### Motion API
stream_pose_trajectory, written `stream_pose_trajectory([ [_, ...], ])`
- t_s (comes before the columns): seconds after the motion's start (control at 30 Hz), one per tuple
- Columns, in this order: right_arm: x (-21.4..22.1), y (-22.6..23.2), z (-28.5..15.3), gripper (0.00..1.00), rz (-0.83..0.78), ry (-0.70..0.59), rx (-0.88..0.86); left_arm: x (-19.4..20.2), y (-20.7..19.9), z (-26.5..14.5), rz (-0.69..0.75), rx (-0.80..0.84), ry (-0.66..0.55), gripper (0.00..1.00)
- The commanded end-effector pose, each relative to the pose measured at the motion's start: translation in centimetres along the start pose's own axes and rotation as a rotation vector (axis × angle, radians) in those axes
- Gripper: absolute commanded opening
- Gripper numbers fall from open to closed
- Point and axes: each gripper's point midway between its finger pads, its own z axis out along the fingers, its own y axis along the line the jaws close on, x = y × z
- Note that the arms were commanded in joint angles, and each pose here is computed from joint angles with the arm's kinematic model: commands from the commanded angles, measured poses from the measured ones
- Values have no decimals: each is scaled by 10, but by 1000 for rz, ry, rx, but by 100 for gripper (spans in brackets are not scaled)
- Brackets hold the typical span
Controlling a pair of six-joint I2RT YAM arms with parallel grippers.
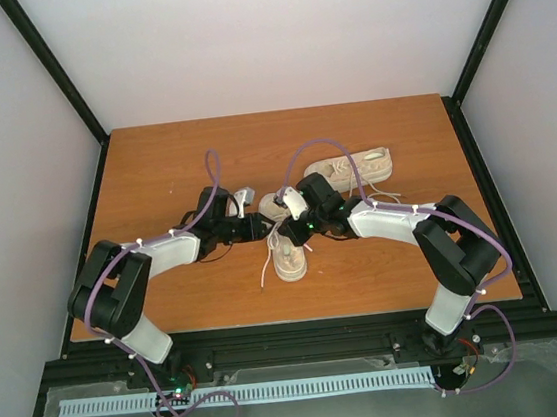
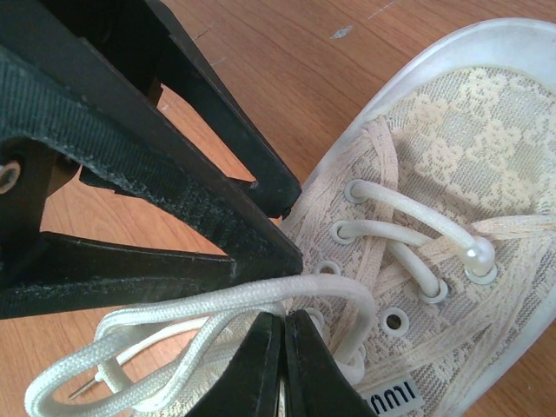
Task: Tie the shoes
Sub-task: Cross the shoelace with the shoelace.
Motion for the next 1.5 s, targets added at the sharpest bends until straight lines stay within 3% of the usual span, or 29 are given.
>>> stream_pose_trajectory([
  [0.0, -3, 4, -2, 3, -18, -17, -4, -2, -4, 3, -13, 52, 1, 44],
  [0.8, -6, 5, -5, 3, -17, -29, 1, 15, -18, 6, -67, 175, 69, 46],
  [1.47, -9, 3, -6, 3, -13, -42, 16, 27, -20, 11, -103, 225, 137, 10],
])
